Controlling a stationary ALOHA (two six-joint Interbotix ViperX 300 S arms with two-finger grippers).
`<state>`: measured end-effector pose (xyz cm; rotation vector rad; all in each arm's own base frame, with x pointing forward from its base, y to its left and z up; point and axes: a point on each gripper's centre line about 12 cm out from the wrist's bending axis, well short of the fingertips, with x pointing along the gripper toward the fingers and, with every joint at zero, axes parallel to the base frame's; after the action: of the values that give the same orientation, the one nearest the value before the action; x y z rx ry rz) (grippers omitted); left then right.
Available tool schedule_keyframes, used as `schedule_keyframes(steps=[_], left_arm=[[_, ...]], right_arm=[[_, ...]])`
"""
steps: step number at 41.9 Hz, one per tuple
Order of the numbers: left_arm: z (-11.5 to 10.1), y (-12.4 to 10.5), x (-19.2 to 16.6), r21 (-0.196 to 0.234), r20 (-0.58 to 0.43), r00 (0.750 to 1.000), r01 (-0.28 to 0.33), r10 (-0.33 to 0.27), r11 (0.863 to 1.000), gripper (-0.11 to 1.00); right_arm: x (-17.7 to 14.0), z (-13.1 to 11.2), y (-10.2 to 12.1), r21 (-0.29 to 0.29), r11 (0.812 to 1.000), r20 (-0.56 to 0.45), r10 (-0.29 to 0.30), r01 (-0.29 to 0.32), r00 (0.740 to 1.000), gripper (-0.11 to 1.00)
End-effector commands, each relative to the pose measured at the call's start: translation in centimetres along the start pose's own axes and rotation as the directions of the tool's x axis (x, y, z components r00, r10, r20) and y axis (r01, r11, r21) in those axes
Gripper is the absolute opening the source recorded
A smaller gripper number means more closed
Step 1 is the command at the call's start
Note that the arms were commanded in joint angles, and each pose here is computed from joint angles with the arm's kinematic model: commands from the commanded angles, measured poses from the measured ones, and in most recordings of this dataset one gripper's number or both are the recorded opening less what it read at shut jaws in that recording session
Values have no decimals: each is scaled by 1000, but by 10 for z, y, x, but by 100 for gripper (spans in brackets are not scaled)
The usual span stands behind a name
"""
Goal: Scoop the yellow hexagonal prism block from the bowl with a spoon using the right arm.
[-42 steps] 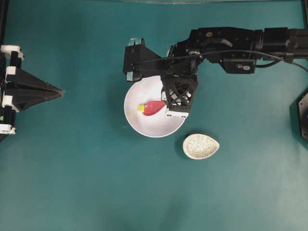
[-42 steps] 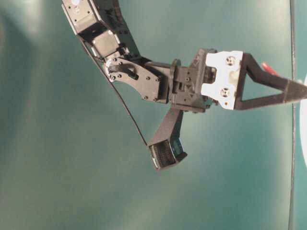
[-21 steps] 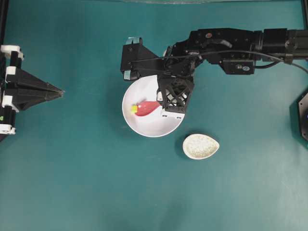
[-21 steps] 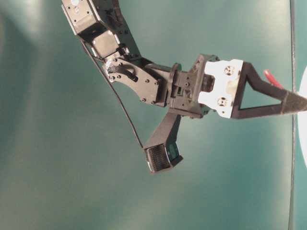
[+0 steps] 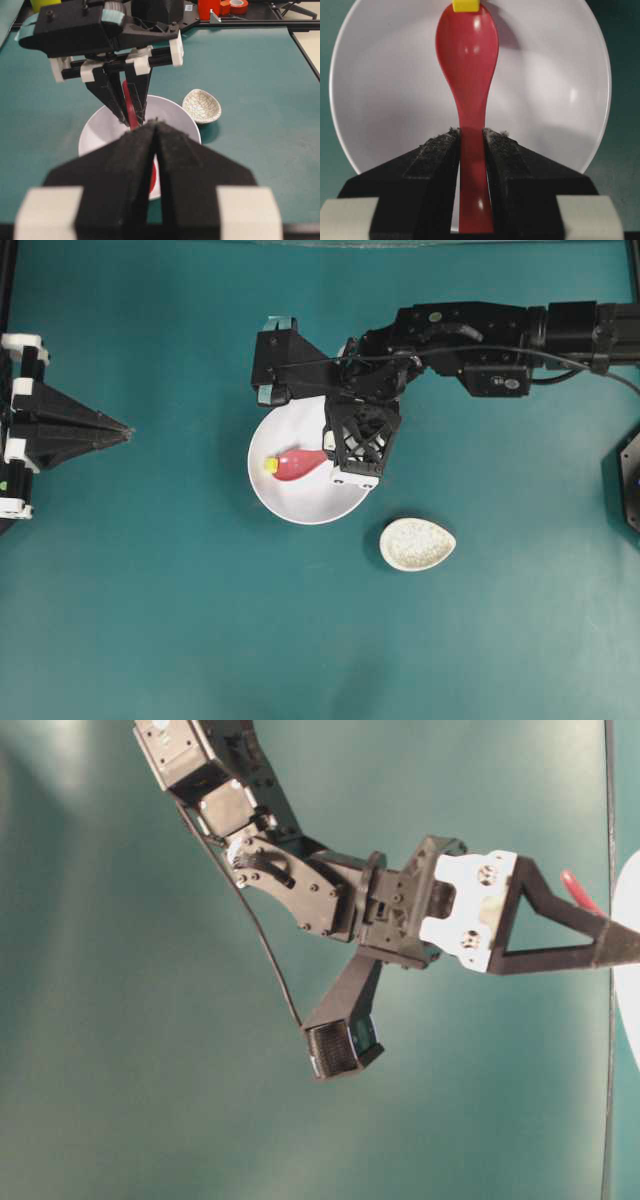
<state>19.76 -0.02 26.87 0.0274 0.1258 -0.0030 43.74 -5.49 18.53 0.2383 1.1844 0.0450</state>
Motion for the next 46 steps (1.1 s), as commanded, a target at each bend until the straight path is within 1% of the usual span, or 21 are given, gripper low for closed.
schedule_keyframes(steps=[1, 24, 46], left_arm=[[6, 0, 1, 2, 15, 1000, 0, 0, 1000, 0], [6, 0, 1, 2, 15, 1000, 0, 0, 1000, 0], [6, 0, 2, 2, 17, 1000, 0, 0, 1000, 0]], right_arm=[[-20, 6, 5, -3, 1000, 77, -4, 4, 997, 23], [-25, -12, 9, 36, 999, 202, -13, 6, 979, 23], [-36, -30, 9, 54, 998, 345, -53, 37, 937, 23]])
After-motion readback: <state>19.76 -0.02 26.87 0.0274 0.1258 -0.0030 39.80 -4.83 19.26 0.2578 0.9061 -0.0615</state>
